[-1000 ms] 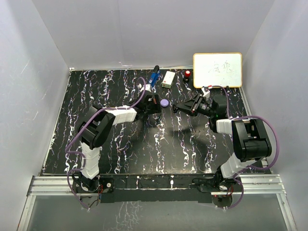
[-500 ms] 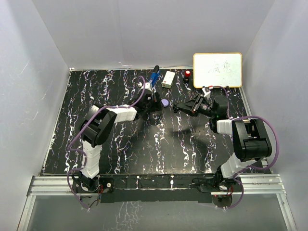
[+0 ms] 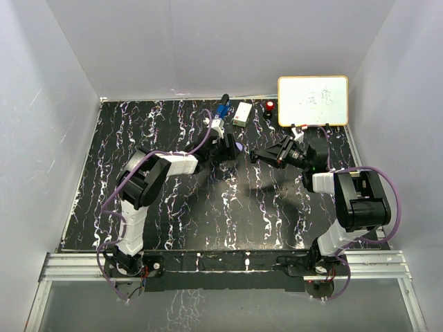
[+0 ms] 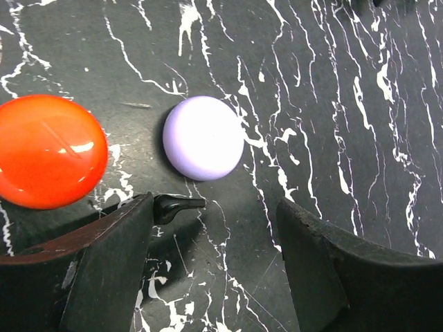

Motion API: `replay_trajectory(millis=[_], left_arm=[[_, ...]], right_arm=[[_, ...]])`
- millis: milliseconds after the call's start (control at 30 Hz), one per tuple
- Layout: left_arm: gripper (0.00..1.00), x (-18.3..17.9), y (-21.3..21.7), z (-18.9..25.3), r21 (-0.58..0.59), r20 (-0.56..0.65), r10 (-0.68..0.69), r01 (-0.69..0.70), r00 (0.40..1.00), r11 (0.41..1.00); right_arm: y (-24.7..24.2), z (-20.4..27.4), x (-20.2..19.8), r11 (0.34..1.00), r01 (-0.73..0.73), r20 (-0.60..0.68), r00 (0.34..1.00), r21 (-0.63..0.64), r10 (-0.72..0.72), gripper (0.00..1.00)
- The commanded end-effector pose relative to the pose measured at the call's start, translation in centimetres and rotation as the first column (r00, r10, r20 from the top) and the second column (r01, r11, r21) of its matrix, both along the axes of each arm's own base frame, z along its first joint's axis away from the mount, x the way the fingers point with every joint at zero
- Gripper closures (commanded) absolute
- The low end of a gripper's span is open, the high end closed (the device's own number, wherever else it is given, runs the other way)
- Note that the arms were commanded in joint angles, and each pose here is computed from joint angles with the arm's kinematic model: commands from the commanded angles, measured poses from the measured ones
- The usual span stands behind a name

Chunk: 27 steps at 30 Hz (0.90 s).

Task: Insert the wireless bluetooth earbuds into the charging case
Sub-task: Adjust the earbud at the center of the board.

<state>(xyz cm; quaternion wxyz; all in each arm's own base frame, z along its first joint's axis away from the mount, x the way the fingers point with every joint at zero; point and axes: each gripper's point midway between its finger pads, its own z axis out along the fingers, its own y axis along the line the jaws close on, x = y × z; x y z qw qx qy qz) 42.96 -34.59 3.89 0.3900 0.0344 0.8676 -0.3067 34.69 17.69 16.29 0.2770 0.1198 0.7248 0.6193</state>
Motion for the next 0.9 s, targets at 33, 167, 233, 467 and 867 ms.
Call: replay_trajectory(millis=[33,167,233,467,867], left_arm=[[0.3,-1.4,-1.0,-0.8,-0.025,-0.009,-0.106,0.106,0.994,0.994],[0.3,-1.6,-1.8,-0.8,-0.048,0.008,-0.152,0.152,0.988,0.987],[0.3,-1.6,-2.0,-0.9,-0.055,0.015,-0.165,0.166,0.986,0.985],[0.32,-0.8,-1.2,-2.0,0.0,0.006,-0.116,0.116,0.993,0.993],[0.32,-0.4,-1.9,-2.6,0.013,0.045,-0.143,0.143,0.989,0.99]], right_arm=[[-0.1,1.3,0.2,1.0,-0.006,0.082,0.997,0.002,0.006,1.0],[-0.1,1.3,0.2,1.0,-0.005,0.082,0.997,0.002,0.005,1.0],[-0.1,1.3,0.2,1.0,-0.008,0.08,0.997,0.003,0.007,1.0],[-0.2,1.3,0.3,1.0,-0.005,0.079,0.997,0.004,0.005,1.0],[-0.2,1.2,0.2,1.0,-0.005,0.076,0.997,0.005,0.005,1.0]])
